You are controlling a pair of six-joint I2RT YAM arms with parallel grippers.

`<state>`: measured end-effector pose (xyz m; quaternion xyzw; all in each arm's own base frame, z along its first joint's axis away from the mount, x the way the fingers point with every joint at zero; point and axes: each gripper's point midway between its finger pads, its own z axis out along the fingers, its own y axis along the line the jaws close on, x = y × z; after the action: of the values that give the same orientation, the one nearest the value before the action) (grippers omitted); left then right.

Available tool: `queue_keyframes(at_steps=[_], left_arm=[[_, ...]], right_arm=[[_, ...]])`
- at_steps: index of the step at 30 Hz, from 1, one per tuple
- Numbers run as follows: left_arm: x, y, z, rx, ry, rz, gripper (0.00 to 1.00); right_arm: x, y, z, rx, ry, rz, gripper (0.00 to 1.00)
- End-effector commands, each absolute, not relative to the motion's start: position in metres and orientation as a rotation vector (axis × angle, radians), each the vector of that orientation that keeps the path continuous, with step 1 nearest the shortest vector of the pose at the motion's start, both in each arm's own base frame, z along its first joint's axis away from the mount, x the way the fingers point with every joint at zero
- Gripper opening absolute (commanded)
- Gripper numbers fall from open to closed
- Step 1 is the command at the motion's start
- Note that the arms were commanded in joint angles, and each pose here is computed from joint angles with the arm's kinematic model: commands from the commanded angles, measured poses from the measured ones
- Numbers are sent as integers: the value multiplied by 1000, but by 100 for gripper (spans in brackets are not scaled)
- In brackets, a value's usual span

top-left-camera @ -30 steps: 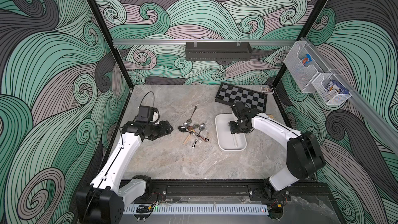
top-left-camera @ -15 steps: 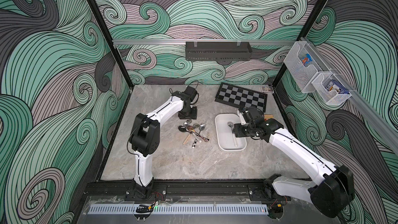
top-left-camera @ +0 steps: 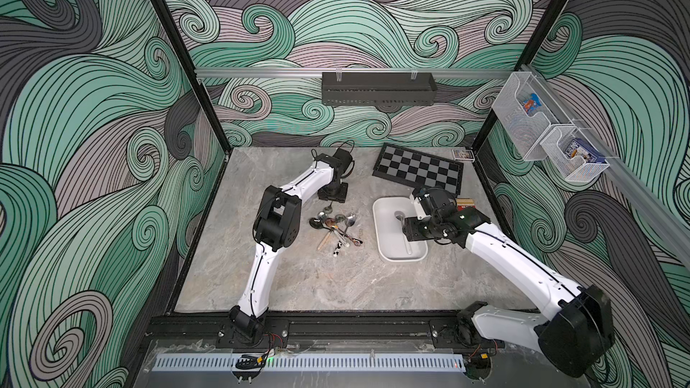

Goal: Put the spoon into the storage box
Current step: Pick up the spoon from the center of the board.

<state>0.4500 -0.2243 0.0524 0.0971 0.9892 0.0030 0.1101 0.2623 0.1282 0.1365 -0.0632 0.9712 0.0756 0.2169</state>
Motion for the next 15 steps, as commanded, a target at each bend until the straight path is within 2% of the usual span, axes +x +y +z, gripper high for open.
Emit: queue_keyframes(at_steps=[1, 7, 15], left_arm=[[454, -212, 47, 315, 2937, 96, 54], [464, -208, 35, 303, 2952, 66, 48], [455, -207, 10, 294, 3006, 51, 38]], right_arm=[[259, 132, 132, -185, 2708, 233, 60], [259, 136, 133, -196, 2706, 259, 61], [259, 138, 128, -200, 2720, 263, 61]])
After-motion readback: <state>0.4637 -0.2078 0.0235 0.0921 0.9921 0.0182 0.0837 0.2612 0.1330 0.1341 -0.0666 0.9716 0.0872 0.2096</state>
